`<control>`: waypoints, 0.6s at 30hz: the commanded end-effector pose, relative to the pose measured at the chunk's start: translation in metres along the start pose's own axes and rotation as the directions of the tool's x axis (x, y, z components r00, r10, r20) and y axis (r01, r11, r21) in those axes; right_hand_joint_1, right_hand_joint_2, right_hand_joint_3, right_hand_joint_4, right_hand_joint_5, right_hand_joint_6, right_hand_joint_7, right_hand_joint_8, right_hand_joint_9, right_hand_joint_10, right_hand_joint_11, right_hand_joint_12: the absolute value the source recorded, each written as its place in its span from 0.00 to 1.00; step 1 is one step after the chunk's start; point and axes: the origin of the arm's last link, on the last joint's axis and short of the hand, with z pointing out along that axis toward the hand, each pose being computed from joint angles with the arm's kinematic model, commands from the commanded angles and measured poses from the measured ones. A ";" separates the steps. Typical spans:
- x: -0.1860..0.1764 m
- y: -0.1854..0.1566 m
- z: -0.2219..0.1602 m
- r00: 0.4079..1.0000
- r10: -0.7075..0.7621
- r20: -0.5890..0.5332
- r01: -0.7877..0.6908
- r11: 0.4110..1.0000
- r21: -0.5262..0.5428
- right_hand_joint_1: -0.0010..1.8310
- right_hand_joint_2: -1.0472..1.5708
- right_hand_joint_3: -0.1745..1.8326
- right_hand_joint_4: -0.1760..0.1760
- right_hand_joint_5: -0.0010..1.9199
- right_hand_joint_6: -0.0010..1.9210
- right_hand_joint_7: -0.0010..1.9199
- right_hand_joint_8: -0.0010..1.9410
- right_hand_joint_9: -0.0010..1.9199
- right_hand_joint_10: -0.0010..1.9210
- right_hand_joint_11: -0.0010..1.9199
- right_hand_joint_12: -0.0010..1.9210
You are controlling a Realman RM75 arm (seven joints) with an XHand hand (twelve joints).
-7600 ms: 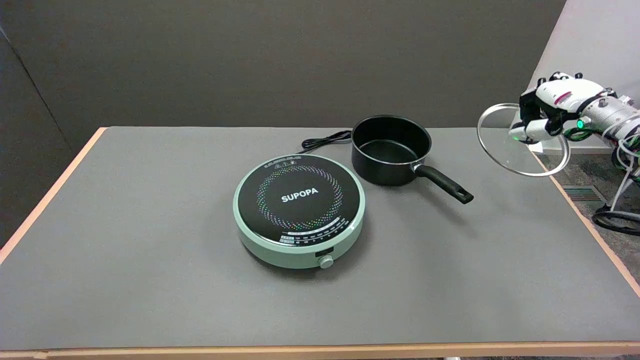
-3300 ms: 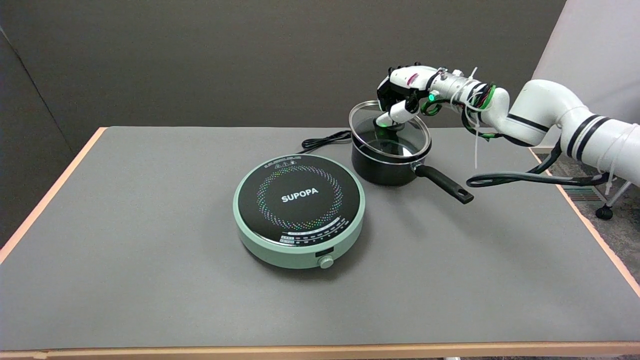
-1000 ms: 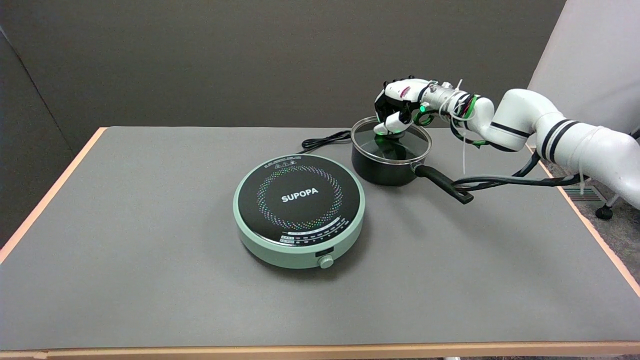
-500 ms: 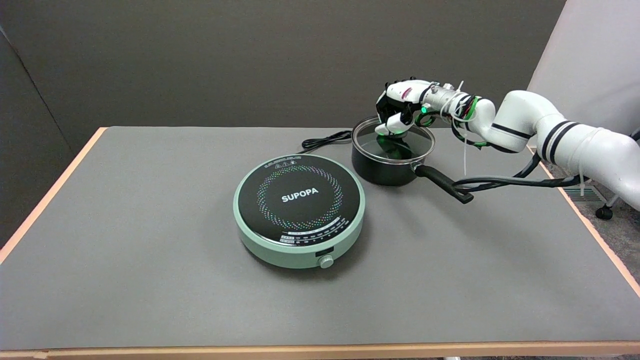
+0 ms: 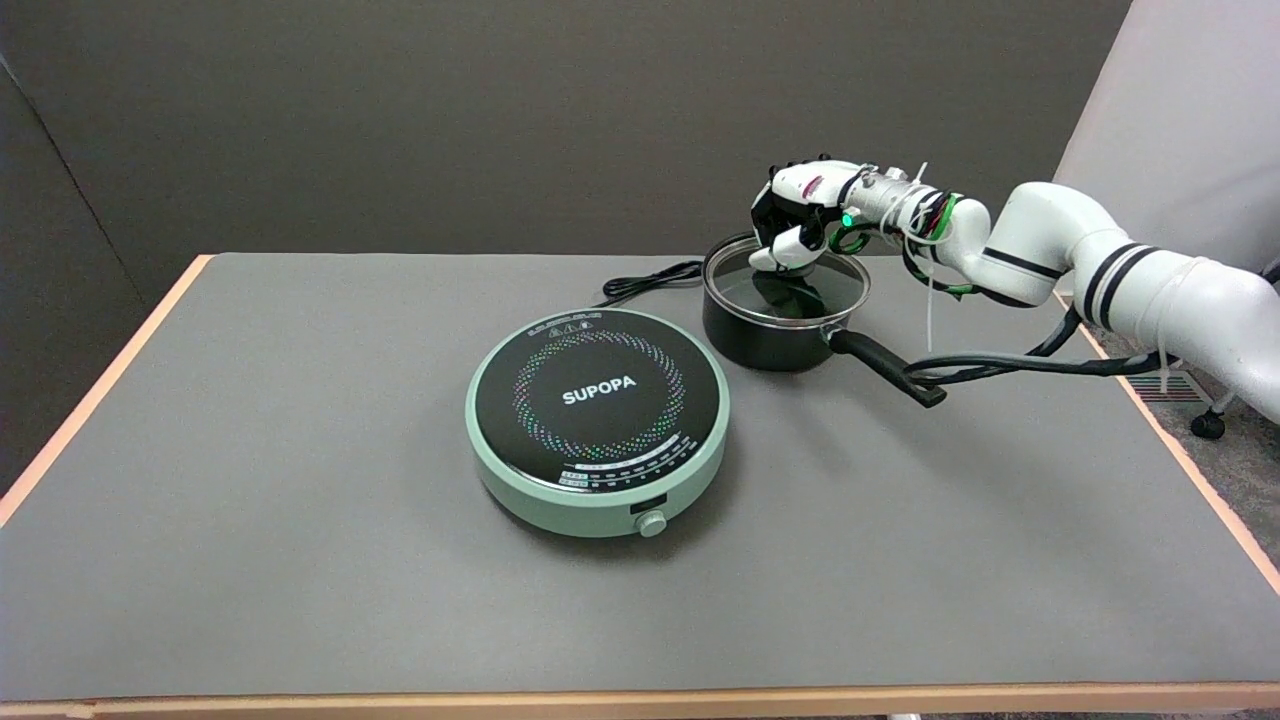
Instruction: Place the pot lid onto the pot.
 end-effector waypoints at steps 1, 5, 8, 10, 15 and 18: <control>0.006 -0.007 -0.001 0.998 0.043 -0.036 -0.041 0.999 0.031 0.65 0.81 0.20 0.43 0.39 0.69 0.50 0.58 0.47 0.89 0.18 1.00; 0.007 -0.007 0.000 0.997 0.058 -0.047 -0.056 0.998 0.034 0.65 0.81 0.20 0.43 0.39 0.69 0.50 0.58 0.47 0.89 0.18 1.00; 0.007 -0.007 0.000 0.997 0.059 -0.048 -0.058 0.998 0.032 0.65 0.81 0.20 0.42 0.39 0.69 0.50 0.58 0.47 0.89 0.17 1.00; 0.007 -0.006 0.000 0.997 0.058 -0.047 -0.057 0.998 0.029 0.65 0.81 0.20 0.42 0.38 0.69 0.50 0.58 0.47 0.89 0.17 1.00; 0.004 -0.003 -0.001 0.997 0.057 -0.042 -0.056 0.998 0.022 0.65 0.81 0.19 0.41 0.38 0.69 0.50 0.58 0.47 0.89 0.17 1.00; 0.000 -0.002 -0.002 0.998 0.057 -0.034 -0.057 0.998 0.018 0.65 0.81 0.20 0.42 0.38 0.69 0.50 0.58 0.47 0.89 0.17 1.00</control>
